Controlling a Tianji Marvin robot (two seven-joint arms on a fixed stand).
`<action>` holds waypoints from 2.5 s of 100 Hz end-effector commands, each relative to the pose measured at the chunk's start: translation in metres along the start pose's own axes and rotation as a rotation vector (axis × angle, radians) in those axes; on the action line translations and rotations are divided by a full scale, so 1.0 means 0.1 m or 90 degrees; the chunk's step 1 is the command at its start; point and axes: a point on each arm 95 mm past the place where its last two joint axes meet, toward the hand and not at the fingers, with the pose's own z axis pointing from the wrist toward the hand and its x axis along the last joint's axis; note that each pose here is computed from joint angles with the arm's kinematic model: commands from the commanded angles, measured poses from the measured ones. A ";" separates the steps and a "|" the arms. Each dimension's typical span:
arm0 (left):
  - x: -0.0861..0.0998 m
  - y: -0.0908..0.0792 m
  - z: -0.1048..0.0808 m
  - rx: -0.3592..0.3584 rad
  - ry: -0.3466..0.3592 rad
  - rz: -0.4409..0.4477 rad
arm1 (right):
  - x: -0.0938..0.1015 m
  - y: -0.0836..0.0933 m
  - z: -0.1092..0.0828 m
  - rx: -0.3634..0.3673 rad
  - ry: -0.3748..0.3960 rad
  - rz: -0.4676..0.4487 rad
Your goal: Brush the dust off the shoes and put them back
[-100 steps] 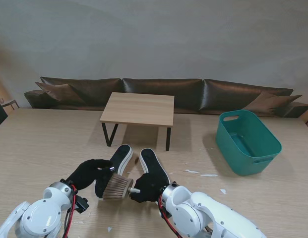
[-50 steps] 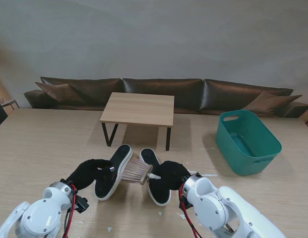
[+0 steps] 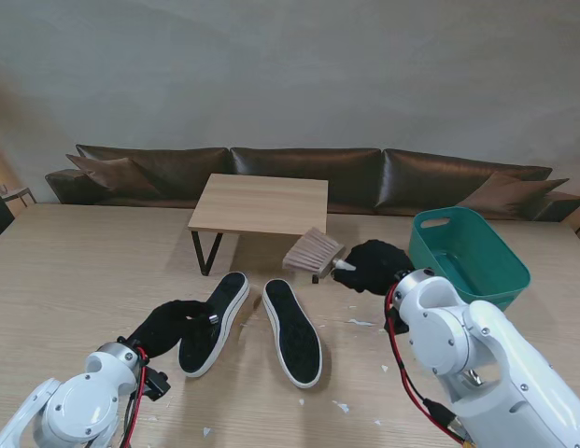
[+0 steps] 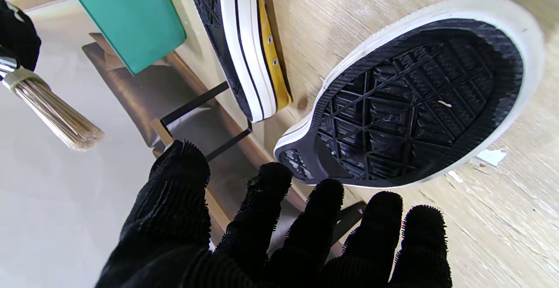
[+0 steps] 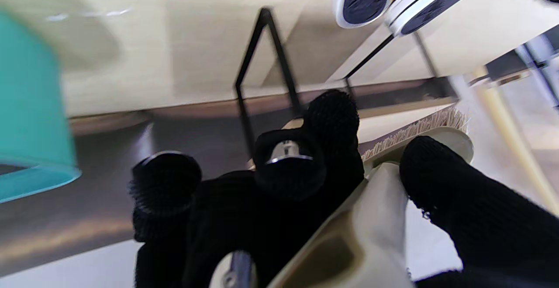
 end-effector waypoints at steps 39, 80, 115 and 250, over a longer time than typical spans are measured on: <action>-0.04 0.09 0.03 -0.019 -0.009 -0.016 | -0.82 0.65 0.02 -0.046 -0.200 -0.074; -0.05 0.12 0.07 -0.026 -0.013 -0.020 | -1.52 0.74 0.13 -0.044 -0.374 -0.122; -0.07 0.13 0.04 -0.021 -0.017 -0.018 | -1.80 0.67 0.18 0.011 -0.438 -0.168; -0.13 0.18 -0.04 -0.011 -0.033 -0.028 | -2.02 0.37 0.63 0.211 -0.472 -0.319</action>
